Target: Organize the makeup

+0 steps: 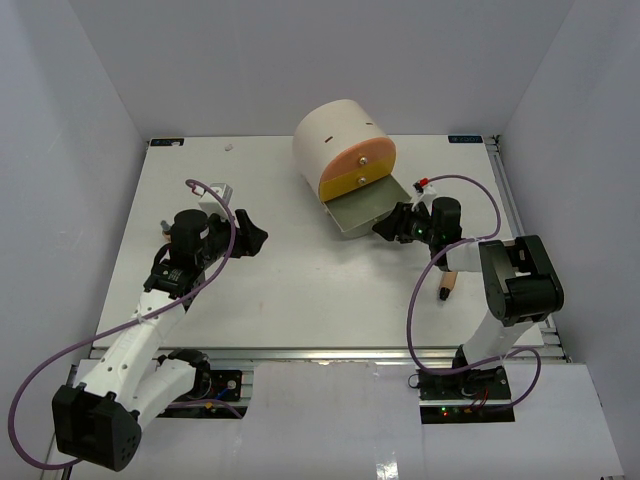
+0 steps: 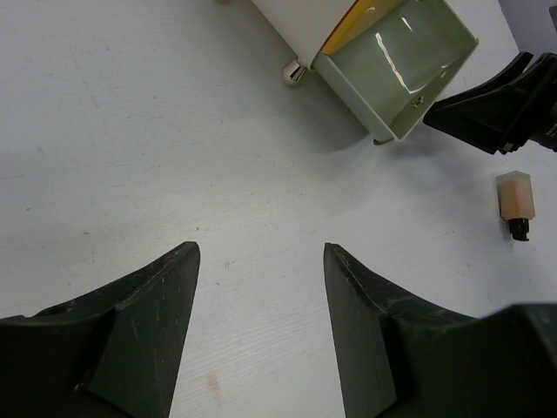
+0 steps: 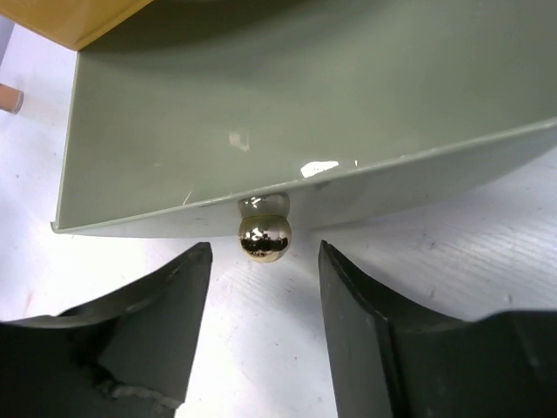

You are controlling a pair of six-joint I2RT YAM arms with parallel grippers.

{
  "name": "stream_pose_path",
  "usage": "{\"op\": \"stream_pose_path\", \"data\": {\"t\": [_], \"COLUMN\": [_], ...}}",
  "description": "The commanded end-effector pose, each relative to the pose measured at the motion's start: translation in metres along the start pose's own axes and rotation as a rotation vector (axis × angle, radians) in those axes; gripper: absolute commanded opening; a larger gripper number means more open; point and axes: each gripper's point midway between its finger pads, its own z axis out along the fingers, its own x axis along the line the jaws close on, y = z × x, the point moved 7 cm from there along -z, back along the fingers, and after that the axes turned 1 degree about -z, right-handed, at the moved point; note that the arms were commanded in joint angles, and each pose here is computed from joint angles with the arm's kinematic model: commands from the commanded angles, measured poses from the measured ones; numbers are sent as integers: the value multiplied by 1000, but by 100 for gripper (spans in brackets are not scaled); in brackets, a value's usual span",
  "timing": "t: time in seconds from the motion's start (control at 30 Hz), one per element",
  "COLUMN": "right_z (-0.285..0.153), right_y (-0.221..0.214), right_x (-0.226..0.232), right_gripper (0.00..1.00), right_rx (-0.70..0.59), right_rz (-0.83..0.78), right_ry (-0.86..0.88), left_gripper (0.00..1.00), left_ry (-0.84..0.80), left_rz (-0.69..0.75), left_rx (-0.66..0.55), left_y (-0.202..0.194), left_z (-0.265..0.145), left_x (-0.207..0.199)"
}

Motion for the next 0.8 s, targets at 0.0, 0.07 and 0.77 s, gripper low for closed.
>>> {"op": "stream_pose_path", "data": {"t": [0.0, 0.07, 0.77], "right_z": [-9, -15, -162], "right_y": [17, 22, 19], "right_x": [10, 11, -11], "right_gripper": [76, 81, 98], "right_rx": [-25, -19, 549], "right_rz": [-79, -103, -335], "right_ry": [31, 30, -594], "left_gripper": [70, 70, 70], "left_ry": [-11, -14, -78], "left_rz": [9, 10, 11], "left_rx": [-38, -42, -108], "left_y": [6, 6, 17], "left_z": [-4, -5, -24], "left_x": [-2, -2, -15]}}
